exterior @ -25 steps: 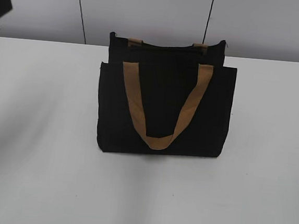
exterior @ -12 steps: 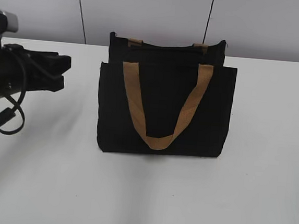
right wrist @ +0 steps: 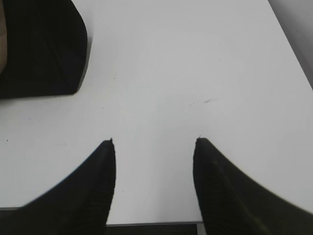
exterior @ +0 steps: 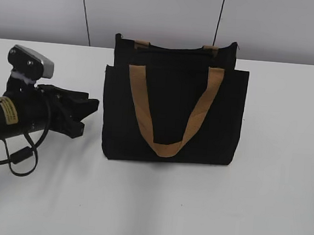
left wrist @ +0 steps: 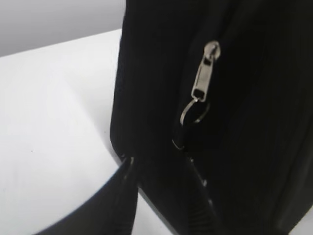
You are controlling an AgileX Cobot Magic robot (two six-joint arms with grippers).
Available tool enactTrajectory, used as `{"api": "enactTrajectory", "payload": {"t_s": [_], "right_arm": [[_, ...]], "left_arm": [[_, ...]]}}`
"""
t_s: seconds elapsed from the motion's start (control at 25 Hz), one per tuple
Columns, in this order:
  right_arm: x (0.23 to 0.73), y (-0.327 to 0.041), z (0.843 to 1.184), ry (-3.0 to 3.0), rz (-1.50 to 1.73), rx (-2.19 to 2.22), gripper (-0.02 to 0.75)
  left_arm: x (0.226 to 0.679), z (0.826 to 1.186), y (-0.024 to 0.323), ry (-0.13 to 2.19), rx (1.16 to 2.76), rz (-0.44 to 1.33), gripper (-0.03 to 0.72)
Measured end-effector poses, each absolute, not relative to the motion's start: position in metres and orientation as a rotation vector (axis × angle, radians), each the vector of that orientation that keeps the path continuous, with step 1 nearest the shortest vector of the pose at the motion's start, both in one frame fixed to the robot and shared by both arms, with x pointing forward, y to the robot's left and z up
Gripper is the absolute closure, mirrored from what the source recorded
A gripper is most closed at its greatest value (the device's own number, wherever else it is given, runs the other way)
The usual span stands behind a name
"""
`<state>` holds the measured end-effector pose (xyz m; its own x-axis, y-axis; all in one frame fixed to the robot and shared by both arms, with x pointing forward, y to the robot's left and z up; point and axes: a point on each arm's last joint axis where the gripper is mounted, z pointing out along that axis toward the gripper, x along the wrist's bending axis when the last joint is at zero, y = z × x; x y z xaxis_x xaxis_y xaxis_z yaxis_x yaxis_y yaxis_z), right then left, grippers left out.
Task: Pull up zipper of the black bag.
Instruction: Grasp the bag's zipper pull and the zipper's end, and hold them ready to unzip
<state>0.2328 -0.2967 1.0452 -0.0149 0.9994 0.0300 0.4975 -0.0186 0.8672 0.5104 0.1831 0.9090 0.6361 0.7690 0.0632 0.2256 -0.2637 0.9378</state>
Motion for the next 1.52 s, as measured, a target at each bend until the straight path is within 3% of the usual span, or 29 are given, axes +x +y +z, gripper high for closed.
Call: {"api": "enactTrajectory", "payload": {"t_s": [0.64,1.52], "right_arm": [[0.233,-0.297,1.045,1.588,0.952,1.592,0.337],[0.233,-0.297,1.045,1.588,0.952,1.592,0.337]], "left_arm": [[0.524,0.874,0.169,0.705,1.872,0.544,0.392],[0.546,0.864,0.157,0.619,1.853,0.534,0.410]]}}
